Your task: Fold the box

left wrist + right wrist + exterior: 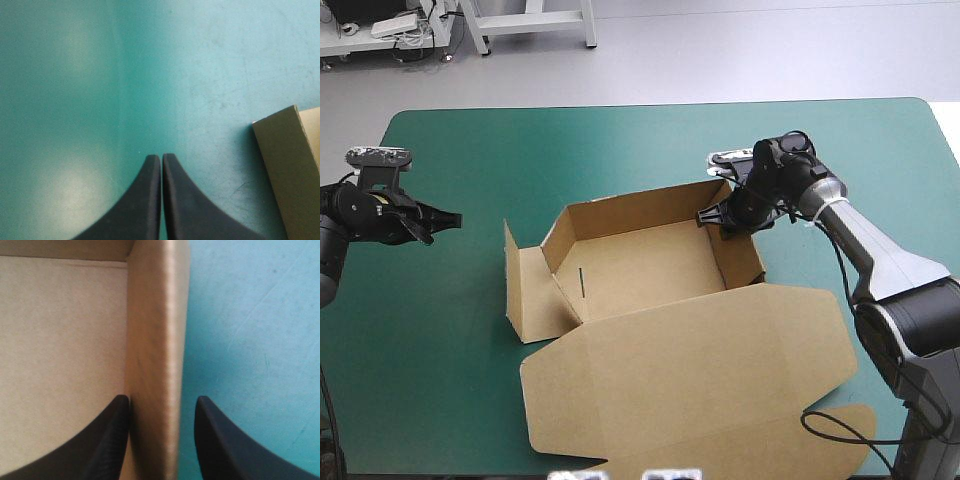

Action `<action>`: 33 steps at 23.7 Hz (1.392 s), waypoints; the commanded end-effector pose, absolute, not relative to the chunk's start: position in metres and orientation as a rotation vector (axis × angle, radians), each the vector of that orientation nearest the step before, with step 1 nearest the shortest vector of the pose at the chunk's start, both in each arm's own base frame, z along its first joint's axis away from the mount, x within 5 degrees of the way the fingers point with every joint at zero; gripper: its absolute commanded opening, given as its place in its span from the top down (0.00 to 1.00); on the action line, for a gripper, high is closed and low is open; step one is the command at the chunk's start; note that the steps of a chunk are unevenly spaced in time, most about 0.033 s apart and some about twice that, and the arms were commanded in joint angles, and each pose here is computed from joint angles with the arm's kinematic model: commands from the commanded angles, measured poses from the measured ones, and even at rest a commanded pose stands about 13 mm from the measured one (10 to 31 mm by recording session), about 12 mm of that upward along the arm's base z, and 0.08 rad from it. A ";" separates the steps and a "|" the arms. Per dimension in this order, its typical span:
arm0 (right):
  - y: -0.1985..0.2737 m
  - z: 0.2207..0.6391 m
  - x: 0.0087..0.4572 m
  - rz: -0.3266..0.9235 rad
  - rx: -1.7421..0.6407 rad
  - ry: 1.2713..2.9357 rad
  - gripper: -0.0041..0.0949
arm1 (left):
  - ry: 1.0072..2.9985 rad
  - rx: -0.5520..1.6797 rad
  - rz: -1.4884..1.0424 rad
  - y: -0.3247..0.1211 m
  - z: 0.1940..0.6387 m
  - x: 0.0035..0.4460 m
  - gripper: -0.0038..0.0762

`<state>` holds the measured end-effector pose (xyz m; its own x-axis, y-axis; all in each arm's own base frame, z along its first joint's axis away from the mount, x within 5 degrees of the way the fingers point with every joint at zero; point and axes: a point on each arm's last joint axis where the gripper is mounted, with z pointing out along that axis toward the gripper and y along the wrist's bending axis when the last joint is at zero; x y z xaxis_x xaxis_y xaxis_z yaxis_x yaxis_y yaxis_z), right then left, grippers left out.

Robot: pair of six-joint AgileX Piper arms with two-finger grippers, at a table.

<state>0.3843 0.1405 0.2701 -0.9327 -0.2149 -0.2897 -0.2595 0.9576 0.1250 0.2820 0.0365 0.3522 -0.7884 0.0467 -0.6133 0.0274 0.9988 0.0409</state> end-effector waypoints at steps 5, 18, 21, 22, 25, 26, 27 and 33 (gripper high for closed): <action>0.135 0.371 0.389 0.183 -0.419 2.523 0.53 | 2.377 0.046 0.052 0.036 0.373 0.277 0.96; 0.118 0.456 0.350 0.175 -0.337 2.357 0.54 | 2.452 0.050 0.023 0.034 0.369 0.272 0.96; 0.124 0.419 0.353 0.209 -0.407 2.484 0.54 | 2.467 0.042 -0.002 0.032 0.368 0.271 0.96; 0.125 0.404 0.355 0.198 -0.413 2.535 0.54 | 2.476 0.035 -0.030 0.031 0.367 0.271 0.96; 0.127 0.362 0.362 0.168 -0.467 2.661 0.54 | 2.503 0.021 -0.110 0.026 0.366 0.268 0.96; 0.127 0.354 0.363 0.161 -0.482 2.685 0.54 | 2.517 0.022 -0.118 0.025 0.365 0.267 0.96; 0.128 0.347 0.364 0.157 -0.485 2.708 0.54 | 2.528 0.023 -0.126 0.025 0.365 0.267 0.96; 0.137 0.319 0.369 0.256 -0.496 2.794 0.54 | 2.577 0.024 -0.144 0.024 0.362 0.263 0.96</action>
<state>0.3752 0.1359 0.3056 -0.9048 -0.3124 -0.2894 -0.3481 0.9340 0.0802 0.2680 0.0263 0.3441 -0.8843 0.0063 -0.4669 0.0504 0.9954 -0.0819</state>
